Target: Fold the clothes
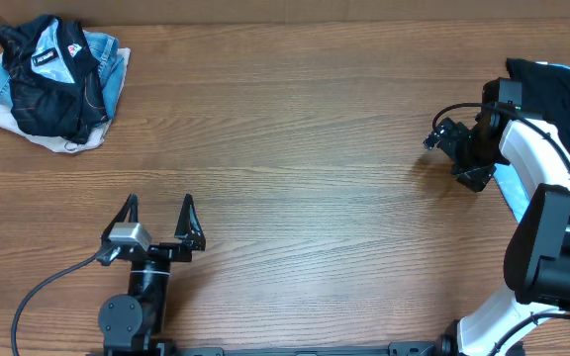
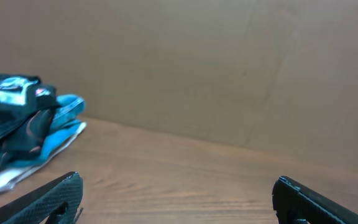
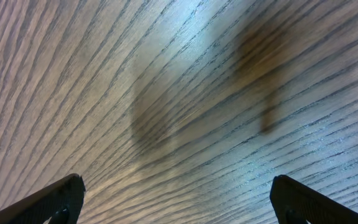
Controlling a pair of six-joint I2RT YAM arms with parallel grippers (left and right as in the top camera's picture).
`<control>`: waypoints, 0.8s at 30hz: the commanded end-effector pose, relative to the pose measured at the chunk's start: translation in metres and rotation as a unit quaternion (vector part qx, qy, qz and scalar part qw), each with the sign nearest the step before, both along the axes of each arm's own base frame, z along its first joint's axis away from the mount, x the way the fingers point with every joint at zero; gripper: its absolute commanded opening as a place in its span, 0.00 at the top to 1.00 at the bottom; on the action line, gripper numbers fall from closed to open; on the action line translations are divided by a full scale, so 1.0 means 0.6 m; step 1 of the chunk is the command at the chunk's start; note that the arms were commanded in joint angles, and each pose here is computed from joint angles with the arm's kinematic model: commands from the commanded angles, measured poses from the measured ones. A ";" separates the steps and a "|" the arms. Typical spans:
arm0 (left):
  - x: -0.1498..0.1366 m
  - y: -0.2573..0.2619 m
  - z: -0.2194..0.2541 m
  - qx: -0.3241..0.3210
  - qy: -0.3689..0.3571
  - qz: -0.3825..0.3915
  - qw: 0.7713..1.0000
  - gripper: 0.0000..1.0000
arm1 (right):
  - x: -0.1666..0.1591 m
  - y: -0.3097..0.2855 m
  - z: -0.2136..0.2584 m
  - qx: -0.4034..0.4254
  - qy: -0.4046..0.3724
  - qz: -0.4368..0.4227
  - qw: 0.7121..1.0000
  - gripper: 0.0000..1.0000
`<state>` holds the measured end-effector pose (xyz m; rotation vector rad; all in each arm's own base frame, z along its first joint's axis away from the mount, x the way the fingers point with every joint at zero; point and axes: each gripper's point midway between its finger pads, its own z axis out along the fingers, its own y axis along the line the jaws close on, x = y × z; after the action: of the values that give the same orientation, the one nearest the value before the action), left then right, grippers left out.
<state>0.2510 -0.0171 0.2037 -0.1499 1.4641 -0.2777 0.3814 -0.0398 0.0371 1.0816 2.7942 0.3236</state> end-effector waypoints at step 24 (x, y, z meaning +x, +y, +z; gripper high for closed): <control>-0.008 0.012 -0.078 0.066 0.086 0.022 0.994 0.00 | 0.003 -0.003 0.018 -0.008 -0.015 0.001 1.000 0.00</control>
<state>0.2462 -0.0109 0.1553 -0.1165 1.6524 -0.1597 0.3815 -0.0397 0.0371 1.0814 2.7939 0.3242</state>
